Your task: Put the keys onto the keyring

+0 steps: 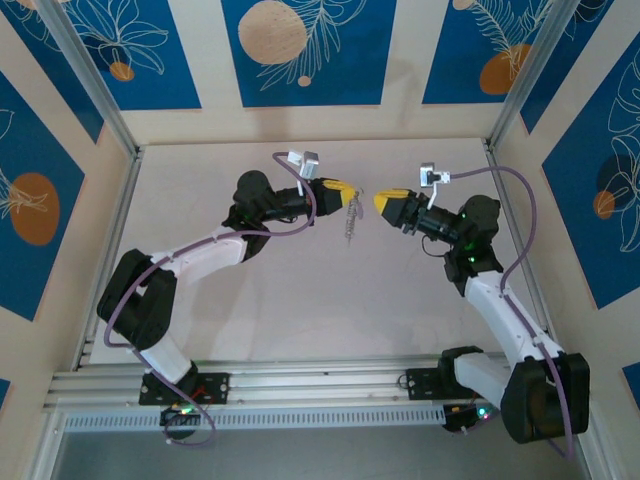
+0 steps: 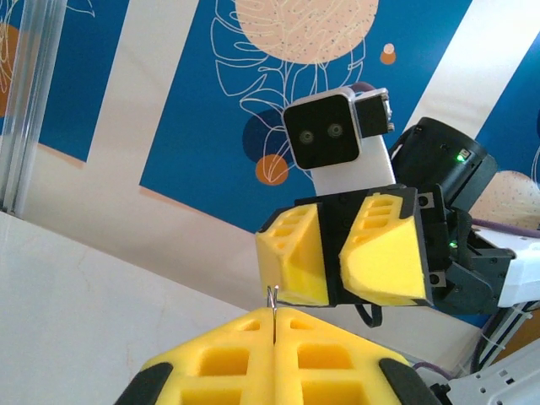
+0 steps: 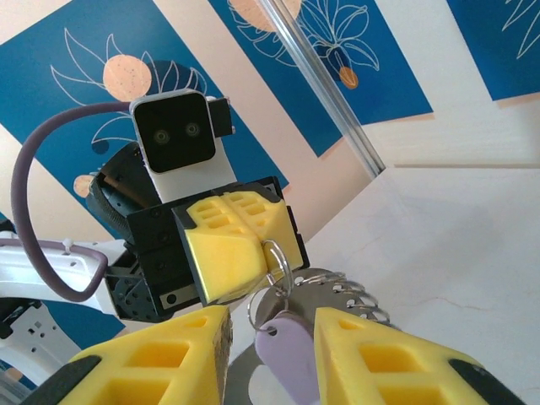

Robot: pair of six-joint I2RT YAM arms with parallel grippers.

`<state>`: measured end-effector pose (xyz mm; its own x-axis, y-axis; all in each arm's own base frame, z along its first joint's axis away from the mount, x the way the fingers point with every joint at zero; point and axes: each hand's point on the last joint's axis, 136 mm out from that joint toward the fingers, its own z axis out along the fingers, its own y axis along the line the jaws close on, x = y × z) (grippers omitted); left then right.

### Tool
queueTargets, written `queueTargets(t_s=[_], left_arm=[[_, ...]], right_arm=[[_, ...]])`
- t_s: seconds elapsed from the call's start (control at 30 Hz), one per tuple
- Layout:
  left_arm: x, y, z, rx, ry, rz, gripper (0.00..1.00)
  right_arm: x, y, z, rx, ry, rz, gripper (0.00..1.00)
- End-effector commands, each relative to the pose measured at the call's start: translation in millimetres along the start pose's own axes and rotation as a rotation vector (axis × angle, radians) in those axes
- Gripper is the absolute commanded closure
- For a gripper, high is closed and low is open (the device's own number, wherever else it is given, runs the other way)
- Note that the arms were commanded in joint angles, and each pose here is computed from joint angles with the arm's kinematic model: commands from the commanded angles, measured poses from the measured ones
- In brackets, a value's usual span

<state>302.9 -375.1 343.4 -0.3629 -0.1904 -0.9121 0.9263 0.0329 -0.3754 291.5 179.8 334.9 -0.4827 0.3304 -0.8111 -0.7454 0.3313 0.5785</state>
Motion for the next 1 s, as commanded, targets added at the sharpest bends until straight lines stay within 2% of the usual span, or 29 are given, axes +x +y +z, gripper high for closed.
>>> queueTargets(t_s=[0.0,0.43,0.97], left_arm=[[-19.0,-20.0,4.1,0.065,-0.032,0.058,1.0],[-19.1,-21.4,4.6,0.071,-0.027,0.058,1.0],[-19.2,-20.9,5.5,0.07,-0.028,0.056,1.0]], right_arm=[[-12.2,5.9,6.9,-0.046,-0.008,-0.009,0.67],[-7.4,11.8,30.4,-0.097,0.017,-0.009,0.68],[-4.1,6.9,30.4,-0.089,0.02,-0.004,1.0]])
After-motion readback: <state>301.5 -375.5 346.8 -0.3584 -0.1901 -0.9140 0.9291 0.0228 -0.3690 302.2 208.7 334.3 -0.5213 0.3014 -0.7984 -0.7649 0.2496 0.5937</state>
